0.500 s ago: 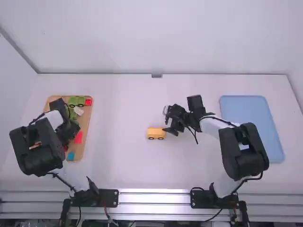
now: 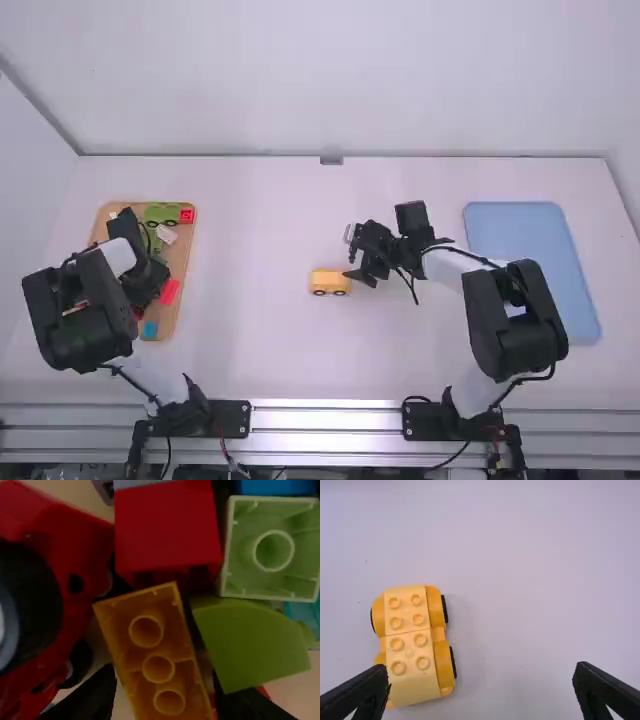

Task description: Assemble lego blocks to make yellow taxi

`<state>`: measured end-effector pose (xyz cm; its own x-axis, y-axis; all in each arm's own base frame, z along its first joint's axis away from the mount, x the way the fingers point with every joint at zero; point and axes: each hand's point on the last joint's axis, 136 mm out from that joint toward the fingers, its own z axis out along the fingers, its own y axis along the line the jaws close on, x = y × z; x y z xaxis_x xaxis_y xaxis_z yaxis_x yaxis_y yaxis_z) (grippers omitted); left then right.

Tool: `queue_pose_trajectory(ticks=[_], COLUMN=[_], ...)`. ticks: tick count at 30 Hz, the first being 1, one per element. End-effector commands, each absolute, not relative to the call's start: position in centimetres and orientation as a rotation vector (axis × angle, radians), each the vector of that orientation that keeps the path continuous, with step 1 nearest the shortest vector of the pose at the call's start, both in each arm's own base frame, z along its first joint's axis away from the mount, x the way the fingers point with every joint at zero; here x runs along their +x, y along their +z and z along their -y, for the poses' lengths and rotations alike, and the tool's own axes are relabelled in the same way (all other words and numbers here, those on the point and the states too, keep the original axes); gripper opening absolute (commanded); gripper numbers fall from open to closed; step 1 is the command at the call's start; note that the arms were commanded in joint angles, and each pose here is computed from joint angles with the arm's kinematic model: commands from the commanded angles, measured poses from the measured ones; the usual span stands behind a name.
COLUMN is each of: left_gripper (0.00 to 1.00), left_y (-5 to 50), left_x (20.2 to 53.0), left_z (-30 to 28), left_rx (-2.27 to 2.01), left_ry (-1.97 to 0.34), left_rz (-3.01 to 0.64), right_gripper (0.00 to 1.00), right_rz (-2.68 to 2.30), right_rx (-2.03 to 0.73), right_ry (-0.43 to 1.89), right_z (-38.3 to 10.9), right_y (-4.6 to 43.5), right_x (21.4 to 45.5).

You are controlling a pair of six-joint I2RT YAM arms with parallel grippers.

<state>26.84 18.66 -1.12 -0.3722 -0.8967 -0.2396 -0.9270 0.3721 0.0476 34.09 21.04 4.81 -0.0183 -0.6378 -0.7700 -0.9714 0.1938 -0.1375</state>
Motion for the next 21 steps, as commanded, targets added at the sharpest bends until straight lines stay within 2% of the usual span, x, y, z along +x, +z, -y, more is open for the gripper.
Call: queue_pose_trajectory(ticks=[1, 11, 15, 19, 21], left_gripper=[0.49, 0.44, 0.34, 0.35, 0.31], left_y=[-1.34, -1.78, -1.73, -1.54, -1.41], left_x=[26.35, 26.06, 26.20, 26.29, 26.53], left_z=[-18.77, -18.66, -18.58, -18.96, -18.94], left_rx=[-1.670, -1.705, -1.698, -1.693, -1.686], left_ry=[0.276, 0.265, 0.265, 0.273, 0.274], left_rz=[-2.452, -2.426, -2.429, -2.423, -2.422], right_gripper=[0.98, 0.98, 0.98, 0.98, 0.98], right_rz=[-1.719, -1.755, -1.756, -1.758, -1.761], right_rx=[-1.518, -1.479, -1.479, -1.479, -1.480], right_ry=[0.580, 0.594, 0.595, 0.595, 0.599], right_z=[-21.22, -21.17, -21.16, -21.14, -21.15], right_y=[5.58, 5.64, 5.63, 5.61, 5.57], right_x=[33.95, 34.15, 34.13, 34.12, 34.04])
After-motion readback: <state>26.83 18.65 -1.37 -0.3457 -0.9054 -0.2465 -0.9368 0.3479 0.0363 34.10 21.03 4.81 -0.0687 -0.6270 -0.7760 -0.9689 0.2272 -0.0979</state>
